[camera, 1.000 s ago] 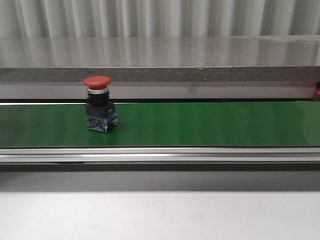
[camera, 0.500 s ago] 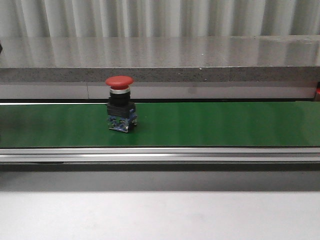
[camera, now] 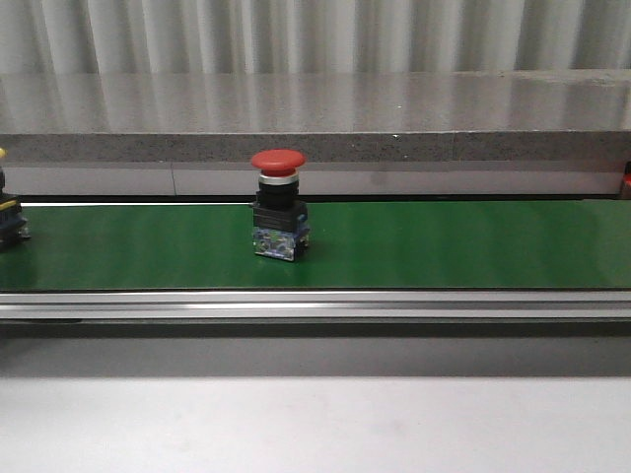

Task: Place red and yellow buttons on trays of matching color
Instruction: 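Lower the yellow button onto the conveyor's near end, open left gripper, then lower the right gripper onto the red button at the conveyor's far end and grasp it, then carry the red button into the red tray and open the right gripper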

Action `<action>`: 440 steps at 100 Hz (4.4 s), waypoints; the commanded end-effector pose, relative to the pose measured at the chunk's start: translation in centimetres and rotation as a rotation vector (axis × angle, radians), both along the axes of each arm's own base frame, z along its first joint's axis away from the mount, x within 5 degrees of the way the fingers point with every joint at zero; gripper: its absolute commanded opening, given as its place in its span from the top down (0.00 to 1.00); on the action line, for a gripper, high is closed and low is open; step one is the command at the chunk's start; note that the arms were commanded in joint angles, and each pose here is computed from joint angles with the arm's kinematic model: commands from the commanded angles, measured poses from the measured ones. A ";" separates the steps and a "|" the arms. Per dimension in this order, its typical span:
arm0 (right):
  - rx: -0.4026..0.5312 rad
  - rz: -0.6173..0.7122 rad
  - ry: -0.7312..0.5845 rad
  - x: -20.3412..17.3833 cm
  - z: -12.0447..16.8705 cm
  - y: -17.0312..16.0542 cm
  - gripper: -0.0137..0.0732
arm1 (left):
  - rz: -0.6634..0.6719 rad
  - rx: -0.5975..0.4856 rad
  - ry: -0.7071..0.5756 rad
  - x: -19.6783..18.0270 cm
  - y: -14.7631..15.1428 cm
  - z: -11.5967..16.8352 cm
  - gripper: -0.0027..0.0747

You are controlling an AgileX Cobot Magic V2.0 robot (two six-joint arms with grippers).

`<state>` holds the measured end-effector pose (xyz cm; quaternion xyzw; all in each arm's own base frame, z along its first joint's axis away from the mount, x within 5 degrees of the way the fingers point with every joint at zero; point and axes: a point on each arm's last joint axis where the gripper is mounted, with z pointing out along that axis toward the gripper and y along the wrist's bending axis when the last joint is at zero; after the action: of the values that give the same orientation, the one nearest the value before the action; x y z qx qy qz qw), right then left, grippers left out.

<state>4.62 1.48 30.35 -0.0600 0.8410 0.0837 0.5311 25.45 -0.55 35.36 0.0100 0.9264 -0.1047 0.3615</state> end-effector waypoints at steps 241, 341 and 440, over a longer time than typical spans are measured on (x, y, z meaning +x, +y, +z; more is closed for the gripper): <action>-0.142 0.279 0.660 26.4 1.5 9.8 0.16 | -0.017 0.113 -0.486 -16.0 -1.0 -3.5 0.99; 0.103 -0.244 0.542 26.0 5.8 -3.8 0.64 | -0.017 0.113 -0.486 -16.0 -1.0 -3.5 0.99; 0.333 -0.773 0.525 28.0 1.2 -20.3 0.64 | -0.017 0.113 -0.488 -16.0 -0.9 -3.5 0.99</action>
<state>32.35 -18.38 28.74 0.3682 0.8990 0.0356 0.2343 9.20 -1.39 30.47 0.0693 0.8408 -0.0406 0.5353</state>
